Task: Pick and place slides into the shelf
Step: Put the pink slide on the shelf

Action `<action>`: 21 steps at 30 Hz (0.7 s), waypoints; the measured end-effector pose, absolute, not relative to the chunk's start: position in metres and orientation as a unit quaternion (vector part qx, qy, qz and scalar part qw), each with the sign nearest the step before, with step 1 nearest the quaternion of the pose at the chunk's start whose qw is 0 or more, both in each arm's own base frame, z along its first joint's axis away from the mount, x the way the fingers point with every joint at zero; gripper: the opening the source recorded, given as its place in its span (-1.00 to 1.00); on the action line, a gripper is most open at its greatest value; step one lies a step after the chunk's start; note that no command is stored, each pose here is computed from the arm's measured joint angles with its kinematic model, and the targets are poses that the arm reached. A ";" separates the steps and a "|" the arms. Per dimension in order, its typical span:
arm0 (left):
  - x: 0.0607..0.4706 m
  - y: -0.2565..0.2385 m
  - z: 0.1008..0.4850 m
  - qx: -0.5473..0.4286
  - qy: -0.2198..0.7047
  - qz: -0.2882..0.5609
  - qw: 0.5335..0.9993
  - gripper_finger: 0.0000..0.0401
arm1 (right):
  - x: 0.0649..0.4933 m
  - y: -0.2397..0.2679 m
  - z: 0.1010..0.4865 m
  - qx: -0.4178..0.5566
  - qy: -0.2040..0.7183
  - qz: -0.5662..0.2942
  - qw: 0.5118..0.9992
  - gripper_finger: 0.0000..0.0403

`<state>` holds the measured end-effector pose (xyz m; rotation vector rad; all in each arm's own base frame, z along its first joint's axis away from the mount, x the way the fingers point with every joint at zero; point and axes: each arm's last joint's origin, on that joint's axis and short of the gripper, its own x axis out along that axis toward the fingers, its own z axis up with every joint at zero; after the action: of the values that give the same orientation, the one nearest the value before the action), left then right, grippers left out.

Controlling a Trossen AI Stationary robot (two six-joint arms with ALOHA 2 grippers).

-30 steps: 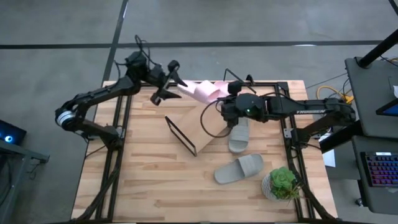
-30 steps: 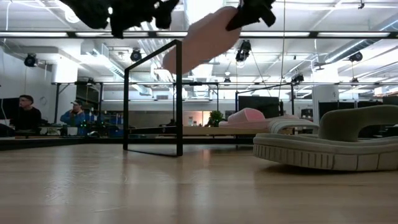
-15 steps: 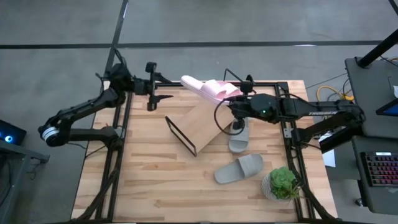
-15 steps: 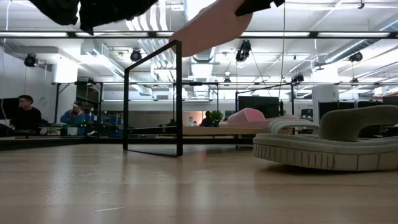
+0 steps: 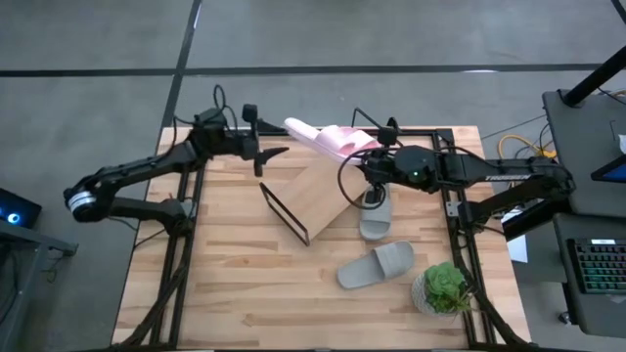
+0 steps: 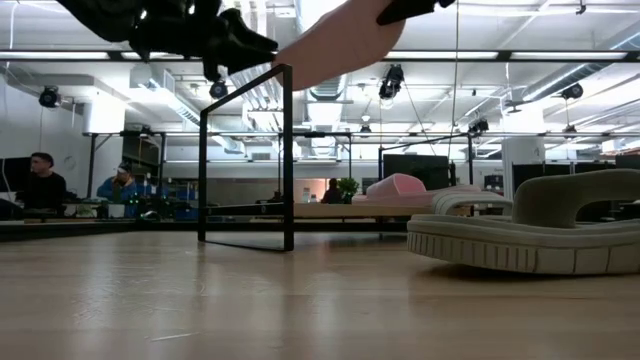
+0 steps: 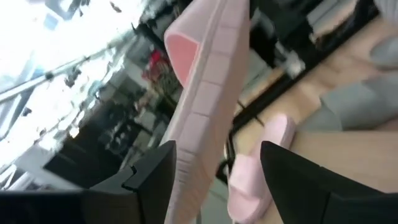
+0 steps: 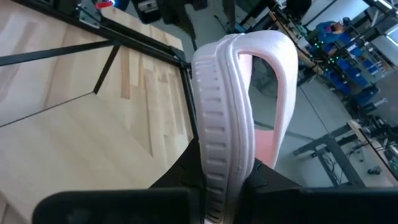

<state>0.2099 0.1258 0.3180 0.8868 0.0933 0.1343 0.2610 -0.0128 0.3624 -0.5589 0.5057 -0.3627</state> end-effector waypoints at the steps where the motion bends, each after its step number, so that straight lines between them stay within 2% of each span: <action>1: 0.211 0.125 0.319 0.430 0.051 0.075 0.898 0.09 | 0.261 -0.014 0.362 -0.270 0.246 -0.178 0.914 -0.88; 4: 0.213 0.123 0.324 0.443 0.060 0.101 0.889 0.09 | 0.261 -0.016 0.362 -0.267 0.248 -0.180 0.914 -0.88; 21: 0.242 0.134 0.317 0.428 0.126 0.101 0.889 0.09 | 0.259 -0.014 0.356 -0.268 0.267 -0.145 0.914 -0.88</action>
<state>0.2423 0.1344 0.3167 0.8886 0.2622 0.2099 0.2595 -0.0140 0.3565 -0.5529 0.5509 -0.2996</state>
